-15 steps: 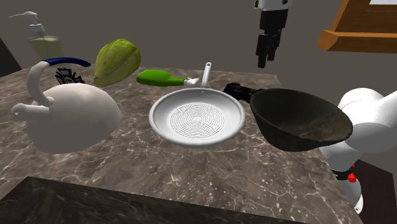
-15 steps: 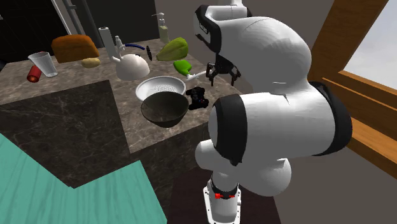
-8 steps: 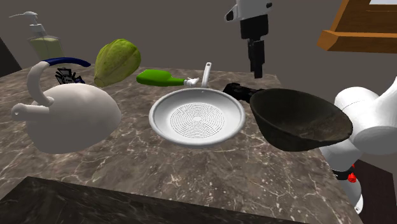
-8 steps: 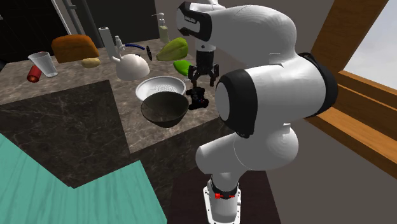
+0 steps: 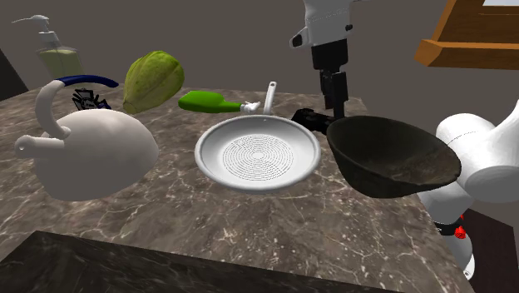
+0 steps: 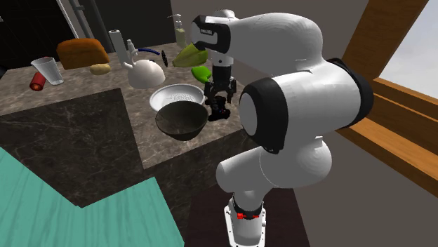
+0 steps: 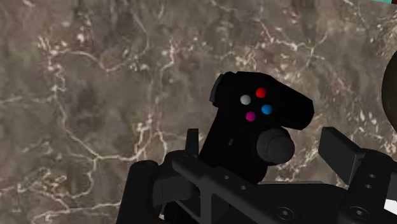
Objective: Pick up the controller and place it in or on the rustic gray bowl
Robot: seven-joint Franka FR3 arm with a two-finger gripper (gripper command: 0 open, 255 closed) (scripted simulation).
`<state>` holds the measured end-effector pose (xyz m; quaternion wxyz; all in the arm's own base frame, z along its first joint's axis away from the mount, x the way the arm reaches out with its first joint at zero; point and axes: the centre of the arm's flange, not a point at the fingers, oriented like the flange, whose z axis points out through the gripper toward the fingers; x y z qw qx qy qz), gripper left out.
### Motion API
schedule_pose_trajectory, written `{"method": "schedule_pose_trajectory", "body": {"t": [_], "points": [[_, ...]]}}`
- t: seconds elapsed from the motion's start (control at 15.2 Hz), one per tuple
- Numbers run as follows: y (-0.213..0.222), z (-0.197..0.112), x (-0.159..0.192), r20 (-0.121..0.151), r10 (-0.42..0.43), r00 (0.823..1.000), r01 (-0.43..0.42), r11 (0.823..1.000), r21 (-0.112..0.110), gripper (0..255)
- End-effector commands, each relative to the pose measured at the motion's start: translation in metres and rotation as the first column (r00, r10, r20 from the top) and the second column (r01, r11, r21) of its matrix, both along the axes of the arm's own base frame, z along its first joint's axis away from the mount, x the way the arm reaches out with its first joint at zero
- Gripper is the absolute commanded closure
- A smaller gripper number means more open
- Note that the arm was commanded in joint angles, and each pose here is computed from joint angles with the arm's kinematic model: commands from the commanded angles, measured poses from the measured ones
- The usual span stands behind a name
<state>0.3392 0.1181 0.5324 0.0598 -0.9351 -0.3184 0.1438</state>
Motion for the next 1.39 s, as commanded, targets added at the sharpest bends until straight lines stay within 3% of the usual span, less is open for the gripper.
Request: {"method": "schedule_pose_trajectory", "body": {"t": [0.0, 0.46, 0.53, 1.12, 1.32], "points": [[0.001, -0.006, -0.002, 0.0, 0.0, 1.0, 0.0, 1.0, 0.0, 0], [0.001, -0.006, -0.002, 0.0, 0.0, 1.0, 0.0, 1.0, 0.0, 0], [0.001, -0.006, -0.002, 0.0, 0.0, 1.0, 0.0, 1.0, 0.0, 255], [0.001, -0.006, -0.002, 0.0, 0.0, 1.0, 0.0, 1.0, 0.0, 255], [0.001, 0.01, -0.002, 0.0, 0.0, 1.0, 0.0, 1.0, 0.0, 255]]}}
